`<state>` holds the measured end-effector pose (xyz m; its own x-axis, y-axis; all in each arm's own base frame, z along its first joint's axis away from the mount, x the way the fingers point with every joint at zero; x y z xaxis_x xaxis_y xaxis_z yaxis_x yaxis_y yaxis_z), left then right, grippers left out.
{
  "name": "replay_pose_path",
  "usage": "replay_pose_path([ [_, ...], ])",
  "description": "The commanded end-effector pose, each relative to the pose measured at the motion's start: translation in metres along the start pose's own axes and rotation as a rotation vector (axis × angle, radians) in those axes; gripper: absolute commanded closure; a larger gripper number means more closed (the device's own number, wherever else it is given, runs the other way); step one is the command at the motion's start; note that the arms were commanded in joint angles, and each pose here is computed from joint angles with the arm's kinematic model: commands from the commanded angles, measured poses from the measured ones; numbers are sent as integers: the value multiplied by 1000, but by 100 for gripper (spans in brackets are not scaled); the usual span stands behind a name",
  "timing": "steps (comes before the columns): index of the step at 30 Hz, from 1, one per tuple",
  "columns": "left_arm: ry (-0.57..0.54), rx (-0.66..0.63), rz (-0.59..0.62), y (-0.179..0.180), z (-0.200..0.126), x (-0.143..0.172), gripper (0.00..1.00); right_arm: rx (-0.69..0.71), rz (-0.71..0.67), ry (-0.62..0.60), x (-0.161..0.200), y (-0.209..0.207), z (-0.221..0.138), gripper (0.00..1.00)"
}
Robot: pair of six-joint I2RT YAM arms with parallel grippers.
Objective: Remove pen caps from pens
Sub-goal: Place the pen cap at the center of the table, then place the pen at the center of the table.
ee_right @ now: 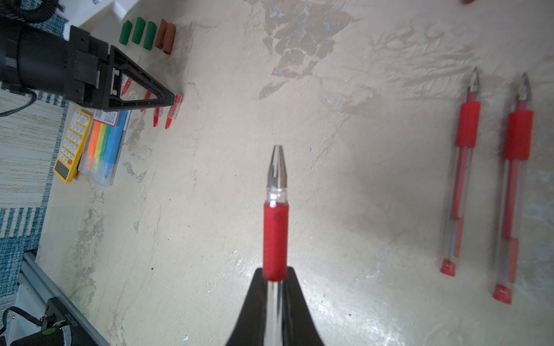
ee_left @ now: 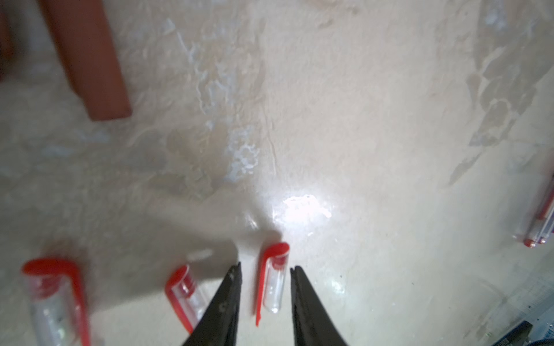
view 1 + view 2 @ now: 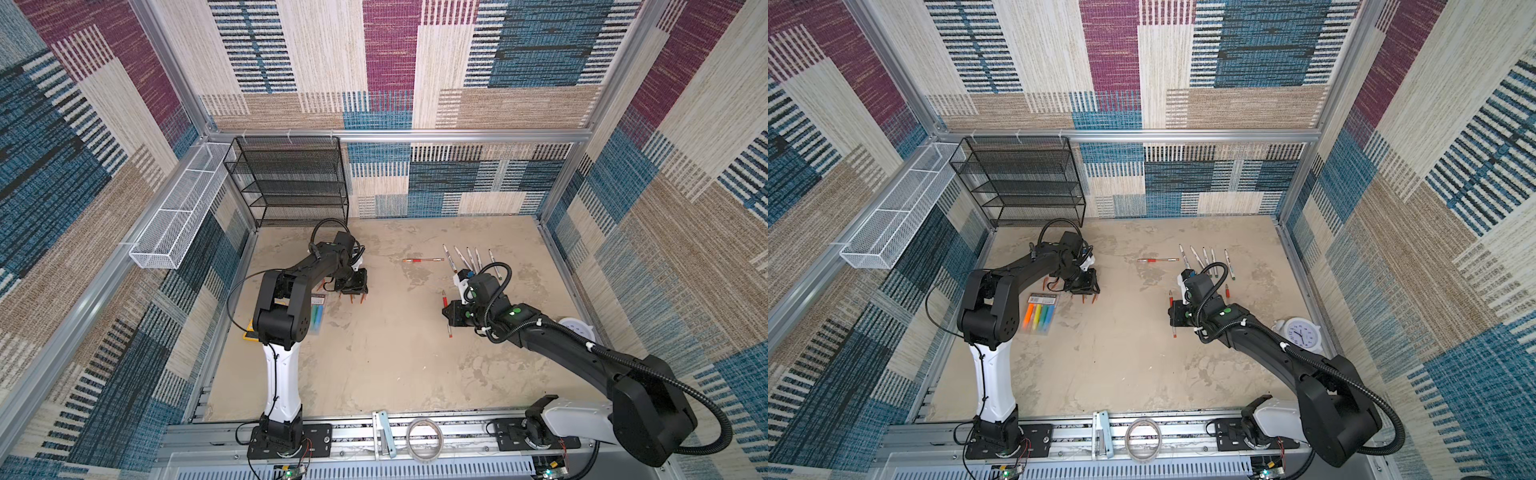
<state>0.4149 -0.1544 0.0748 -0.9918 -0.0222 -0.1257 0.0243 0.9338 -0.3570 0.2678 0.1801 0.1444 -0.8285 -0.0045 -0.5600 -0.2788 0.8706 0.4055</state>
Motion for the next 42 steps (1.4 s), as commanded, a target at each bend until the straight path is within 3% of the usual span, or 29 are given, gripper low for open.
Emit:
replay_pose_path([
  [1,-18,5,-17,-5,-15,0,64,-8,-12,-12,-6,3,-1,100],
  [10,-162,103,31,-36,-83,16,55,64,-13,25,-16,-16,2,99],
  [16,-317,113,153,-40,-131,41,44,116,-23,66,-25,-33,14,99],
  [25,-489,73,344,-30,-176,86,30,196,3,140,-31,-67,41,99],
  [34,-543,164,191,3,-176,95,16,265,25,190,-36,-87,65,98],
  [37,-586,188,132,14,-182,90,0,280,19,198,-36,-91,70,98],
  [42,-631,152,110,27,-195,85,1,298,29,232,-33,-97,81,97],
])
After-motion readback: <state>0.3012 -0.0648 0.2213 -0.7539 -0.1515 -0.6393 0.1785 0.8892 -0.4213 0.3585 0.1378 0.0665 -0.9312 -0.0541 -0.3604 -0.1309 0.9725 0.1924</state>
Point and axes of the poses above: each gripper's point midway between its finger pads, its own z axis out along the fingers, its own y axis along the line the jaws close on, x = y × z, the point moved 4 cm from there along -z, back along the fingers, and after that the axes turned 5 degrees about -z, right-handed, at the moved point
